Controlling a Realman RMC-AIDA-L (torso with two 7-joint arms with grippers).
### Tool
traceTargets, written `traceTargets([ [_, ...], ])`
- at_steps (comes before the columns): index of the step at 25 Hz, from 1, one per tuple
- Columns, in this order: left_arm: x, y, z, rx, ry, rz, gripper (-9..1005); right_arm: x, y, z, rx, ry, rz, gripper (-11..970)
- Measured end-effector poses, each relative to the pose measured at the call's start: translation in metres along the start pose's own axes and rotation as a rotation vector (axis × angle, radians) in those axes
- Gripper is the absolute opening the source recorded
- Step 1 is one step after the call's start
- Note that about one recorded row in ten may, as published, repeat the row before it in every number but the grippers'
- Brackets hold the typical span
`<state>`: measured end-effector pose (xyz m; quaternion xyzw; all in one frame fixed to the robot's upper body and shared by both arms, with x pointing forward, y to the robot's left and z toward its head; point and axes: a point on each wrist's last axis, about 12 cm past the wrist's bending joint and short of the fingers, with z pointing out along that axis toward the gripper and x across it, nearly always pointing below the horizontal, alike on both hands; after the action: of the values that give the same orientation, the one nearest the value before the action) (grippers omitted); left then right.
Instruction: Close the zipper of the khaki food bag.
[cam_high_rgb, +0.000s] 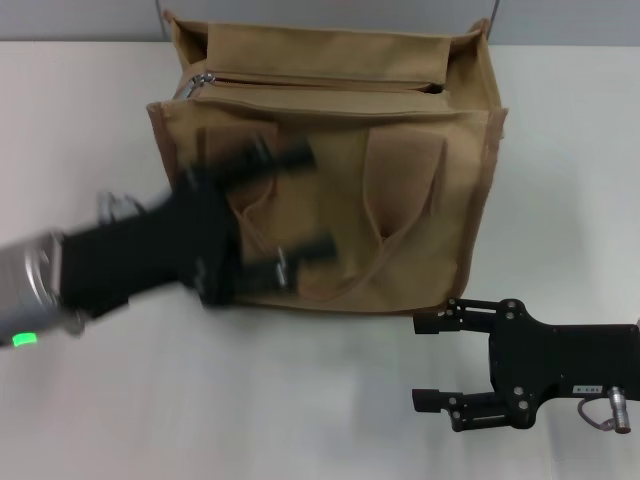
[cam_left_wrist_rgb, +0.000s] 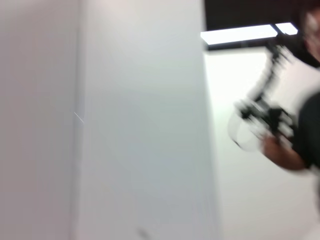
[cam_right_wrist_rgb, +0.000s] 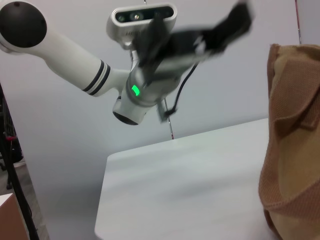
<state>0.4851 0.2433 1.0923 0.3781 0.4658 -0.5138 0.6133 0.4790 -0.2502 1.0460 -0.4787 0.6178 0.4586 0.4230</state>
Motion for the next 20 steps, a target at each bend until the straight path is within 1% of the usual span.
traceTargets([
  [1,-0.003,0.003,0.0,-0.029,-0.032,0.007,843,0.0,0.0,0.0,0.0,0.0,0.0,791],
  [4,-0.012,0.015,-0.007,-0.179,-0.14,0.041,842,0.001,0.0,0.0,0.004,-0.001,0.004,791],
  [5,-0.013,0.017,-0.011,-0.22,-0.153,0.052,842,0.001,0.001,0.0,0.005,-0.001,0.005,791],
  [7,-0.015,0.023,-0.024,-0.335,-0.163,0.074,842,0.002,0.002,-0.001,0.006,-0.001,0.009,791],
  [8,-0.016,0.025,-0.028,-0.368,-0.159,0.077,842,0.003,0.002,-0.001,0.007,-0.002,0.01,791],
  [9,-0.016,0.031,-0.041,-0.464,-0.136,0.082,841,0.003,0.002,-0.001,0.007,-0.002,0.01,791],
  [11,-0.016,0.036,-0.053,-0.54,-0.104,0.084,841,0.002,0.002,-0.002,0.006,-0.003,0.009,791],
  [12,-0.015,0.039,-0.062,-0.587,-0.074,0.084,841,0.002,0.002,-0.002,0.006,-0.003,0.009,791],
  [15,-0.014,0.048,-0.084,-0.681,0.042,0.081,841,0.002,0.002,-0.002,0.006,-0.003,0.008,791],
  [17,-0.013,0.05,-0.094,-0.689,0.125,0.081,840,0.002,0.002,-0.002,0.005,-0.001,0.007,791],
  [20,-0.009,0.048,-0.1,-0.658,0.227,0.079,840,0.002,0.002,-0.002,0.003,0.002,0.007,791],
])
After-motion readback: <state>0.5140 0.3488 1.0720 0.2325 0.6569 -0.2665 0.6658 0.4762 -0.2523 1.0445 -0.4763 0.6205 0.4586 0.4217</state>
